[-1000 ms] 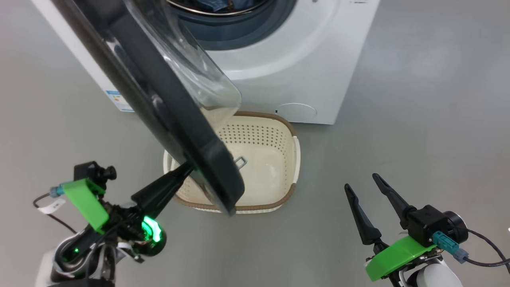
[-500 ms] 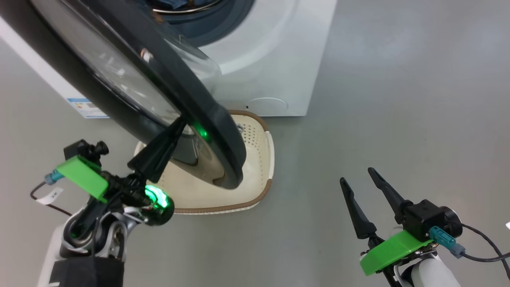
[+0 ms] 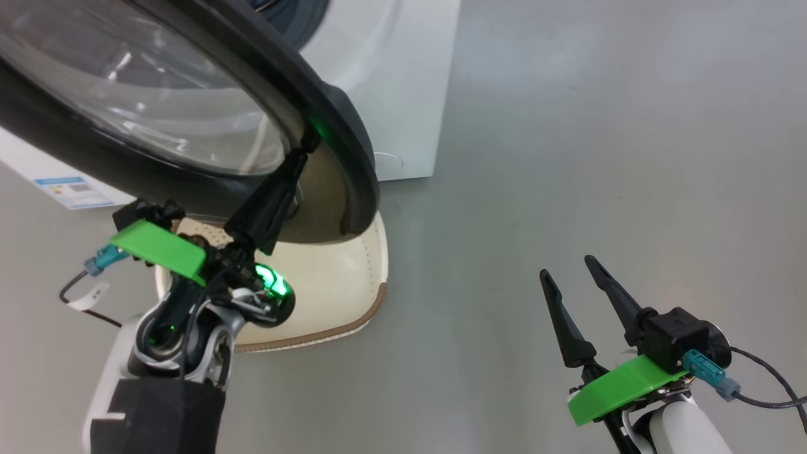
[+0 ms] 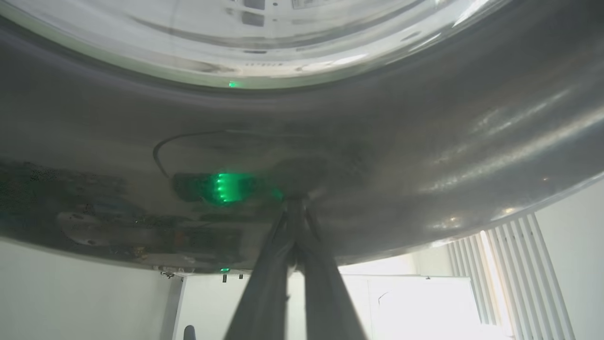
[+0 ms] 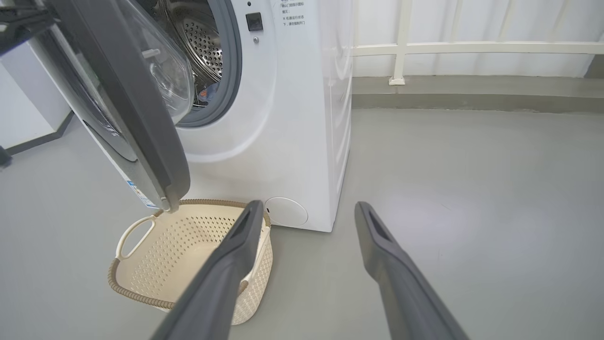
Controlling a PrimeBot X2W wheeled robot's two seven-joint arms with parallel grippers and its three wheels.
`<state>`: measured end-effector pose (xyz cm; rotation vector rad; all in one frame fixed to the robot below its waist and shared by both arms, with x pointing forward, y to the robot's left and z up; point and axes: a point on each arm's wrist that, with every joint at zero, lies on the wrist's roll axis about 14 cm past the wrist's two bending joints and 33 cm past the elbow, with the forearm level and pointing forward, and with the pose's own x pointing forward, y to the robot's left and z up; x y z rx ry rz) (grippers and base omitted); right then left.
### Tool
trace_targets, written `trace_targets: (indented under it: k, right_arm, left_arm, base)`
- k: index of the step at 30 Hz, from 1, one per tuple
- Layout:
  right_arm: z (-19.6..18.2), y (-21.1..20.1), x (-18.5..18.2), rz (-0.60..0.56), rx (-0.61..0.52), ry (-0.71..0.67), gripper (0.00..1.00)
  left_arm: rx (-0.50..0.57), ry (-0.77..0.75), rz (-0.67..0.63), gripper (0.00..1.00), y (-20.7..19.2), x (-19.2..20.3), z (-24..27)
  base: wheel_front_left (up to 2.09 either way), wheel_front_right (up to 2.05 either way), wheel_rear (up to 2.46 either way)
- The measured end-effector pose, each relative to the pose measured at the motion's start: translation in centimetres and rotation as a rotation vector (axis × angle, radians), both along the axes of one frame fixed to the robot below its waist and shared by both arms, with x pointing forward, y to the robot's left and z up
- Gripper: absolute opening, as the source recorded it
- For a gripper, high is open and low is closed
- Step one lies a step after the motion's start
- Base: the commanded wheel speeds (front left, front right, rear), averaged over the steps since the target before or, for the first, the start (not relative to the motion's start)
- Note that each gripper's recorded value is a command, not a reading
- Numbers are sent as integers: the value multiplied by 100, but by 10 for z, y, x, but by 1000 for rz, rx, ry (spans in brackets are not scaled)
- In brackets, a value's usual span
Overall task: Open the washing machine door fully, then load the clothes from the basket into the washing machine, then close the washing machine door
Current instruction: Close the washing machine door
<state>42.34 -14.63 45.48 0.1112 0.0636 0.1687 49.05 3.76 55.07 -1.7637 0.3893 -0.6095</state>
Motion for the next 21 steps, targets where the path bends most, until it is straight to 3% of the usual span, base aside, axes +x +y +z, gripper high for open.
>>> trace_targets:
  k: [13, 21]
  right_arm:
    - [6, -13, -5, -42, -2, -13, 100]
    - [29, -19, -6, -70, 40, -76, 100]
  left_arm:
    - [6, 11, -9, 0, -17, 2, 1]
    - [32, -26, -30, 0, -12, -18, 6]
  base:
    - [0, 0, 0]
    - [0, 0, 0]
